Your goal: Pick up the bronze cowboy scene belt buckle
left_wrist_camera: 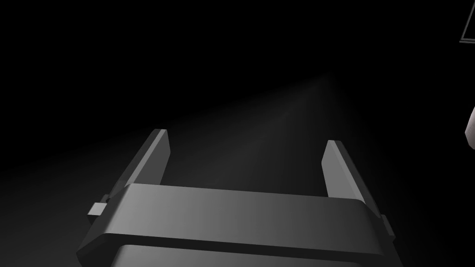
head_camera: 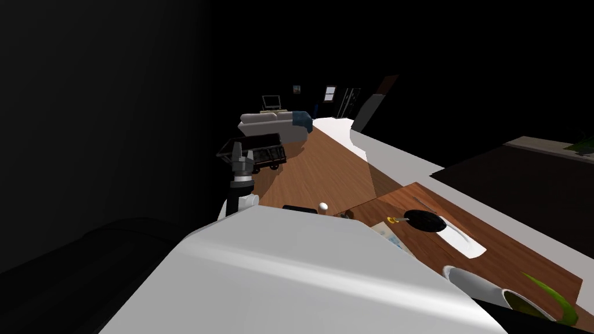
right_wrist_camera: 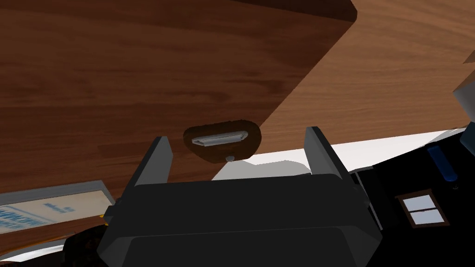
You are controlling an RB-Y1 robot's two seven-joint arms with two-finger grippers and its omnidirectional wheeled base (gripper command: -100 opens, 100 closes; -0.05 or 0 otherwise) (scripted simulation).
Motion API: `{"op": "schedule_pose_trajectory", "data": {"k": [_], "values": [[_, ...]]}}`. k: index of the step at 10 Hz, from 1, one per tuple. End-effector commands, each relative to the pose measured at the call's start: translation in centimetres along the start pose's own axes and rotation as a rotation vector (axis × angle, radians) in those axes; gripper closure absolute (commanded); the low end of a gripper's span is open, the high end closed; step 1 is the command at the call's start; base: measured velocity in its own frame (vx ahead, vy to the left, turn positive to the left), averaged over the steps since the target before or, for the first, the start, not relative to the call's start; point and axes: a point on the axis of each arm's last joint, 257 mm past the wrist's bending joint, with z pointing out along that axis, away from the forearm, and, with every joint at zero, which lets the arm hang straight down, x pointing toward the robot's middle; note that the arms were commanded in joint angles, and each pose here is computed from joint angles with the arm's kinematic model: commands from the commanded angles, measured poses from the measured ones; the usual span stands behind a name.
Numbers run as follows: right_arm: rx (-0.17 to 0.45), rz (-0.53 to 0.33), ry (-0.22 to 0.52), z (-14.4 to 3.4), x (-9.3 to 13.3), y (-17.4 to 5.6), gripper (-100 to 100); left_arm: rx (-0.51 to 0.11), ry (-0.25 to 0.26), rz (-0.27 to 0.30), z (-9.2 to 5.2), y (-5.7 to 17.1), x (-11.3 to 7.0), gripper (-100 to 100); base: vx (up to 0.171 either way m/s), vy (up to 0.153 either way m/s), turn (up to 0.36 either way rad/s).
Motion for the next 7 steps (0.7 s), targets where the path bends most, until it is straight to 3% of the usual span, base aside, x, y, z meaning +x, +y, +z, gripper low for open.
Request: {"op": "schedule_pose_trajectory", "data": {"k": [1,3,4,5,7], "values": [[0.042,-0.035,0.021,-0.2,0.4,-2.1,-100,0.0,0.0,0.0,0.0,0.0,0.0,0,0.047,-0.012,0.121],[0.038,-0.031,0.019,-0.3,0.3,-2.0,-100,0.0,0.0,0.0,0.0,0.0,0.0,0,0.026,-0.014,0.024],[0.039,-0.032,0.019,-0.3,0.3,-2.1,0,0.0,0.0,0.0,0.0,0.0,0.0,0,0.0,0.0,0.0],[0.034,-0.036,0.019,-0.2,0.9,-1.3,-100,0.0,0.0,0.0,0.0,0.0,0.0,0,0.008,-0.029,-0.039],[0.025,-0.042,0.019,0.0,1.9,0.1,-100,0.0,0.0,0.0,0.0,0.0,0.0,0,0.02,-0.074,-0.06]]}}
